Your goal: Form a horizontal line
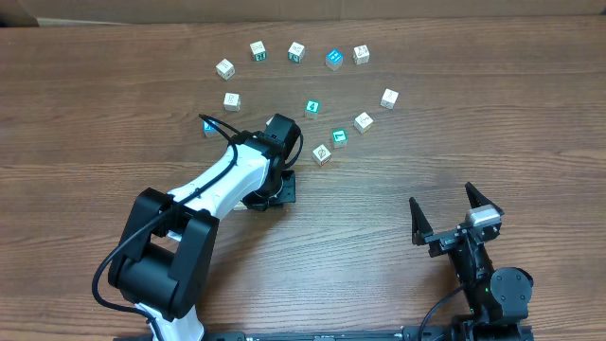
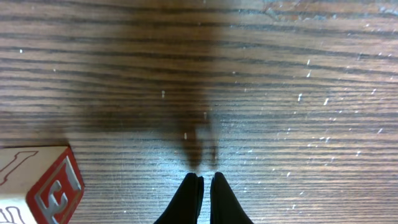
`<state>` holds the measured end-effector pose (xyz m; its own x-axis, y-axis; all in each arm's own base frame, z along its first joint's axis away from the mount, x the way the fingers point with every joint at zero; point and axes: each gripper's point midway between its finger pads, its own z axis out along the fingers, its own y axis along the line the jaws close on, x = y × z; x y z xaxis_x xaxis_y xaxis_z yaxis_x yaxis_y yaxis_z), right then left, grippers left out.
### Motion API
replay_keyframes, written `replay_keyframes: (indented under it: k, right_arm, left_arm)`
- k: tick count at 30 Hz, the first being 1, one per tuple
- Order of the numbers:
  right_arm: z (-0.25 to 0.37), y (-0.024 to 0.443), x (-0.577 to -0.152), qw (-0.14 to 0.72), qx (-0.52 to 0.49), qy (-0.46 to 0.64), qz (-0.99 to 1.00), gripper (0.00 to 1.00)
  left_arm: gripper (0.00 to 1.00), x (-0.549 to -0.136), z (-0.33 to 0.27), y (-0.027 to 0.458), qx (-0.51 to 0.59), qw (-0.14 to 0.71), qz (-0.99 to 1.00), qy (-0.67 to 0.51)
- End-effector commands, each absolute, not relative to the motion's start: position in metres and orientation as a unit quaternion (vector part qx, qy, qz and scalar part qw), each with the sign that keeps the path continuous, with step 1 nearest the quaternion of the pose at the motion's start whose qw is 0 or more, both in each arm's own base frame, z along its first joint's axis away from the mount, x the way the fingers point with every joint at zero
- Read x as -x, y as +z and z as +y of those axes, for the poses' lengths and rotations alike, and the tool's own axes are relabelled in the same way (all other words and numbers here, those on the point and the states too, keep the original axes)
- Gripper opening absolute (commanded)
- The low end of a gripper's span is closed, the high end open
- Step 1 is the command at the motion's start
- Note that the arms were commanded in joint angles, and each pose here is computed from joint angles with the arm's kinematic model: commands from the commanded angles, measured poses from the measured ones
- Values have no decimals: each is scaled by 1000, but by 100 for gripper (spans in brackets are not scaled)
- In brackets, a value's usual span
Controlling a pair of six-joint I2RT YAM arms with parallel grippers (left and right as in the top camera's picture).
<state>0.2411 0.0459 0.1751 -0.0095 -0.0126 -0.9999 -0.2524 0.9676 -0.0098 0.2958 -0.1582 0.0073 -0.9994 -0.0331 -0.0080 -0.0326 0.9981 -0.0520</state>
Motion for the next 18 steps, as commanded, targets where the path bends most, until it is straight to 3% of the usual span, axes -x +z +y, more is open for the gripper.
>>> replay_keyframes:
  k: [1,18]
  right_arm:
    - [44,174,-241,700,89,83,703,100]
    - [44,174,-241,700,89,83,703,100]
  left_arm:
    - [4,-296,-159,6,25,1,999,-23]
    - [4,-304,-135,6,34,21,999,31]
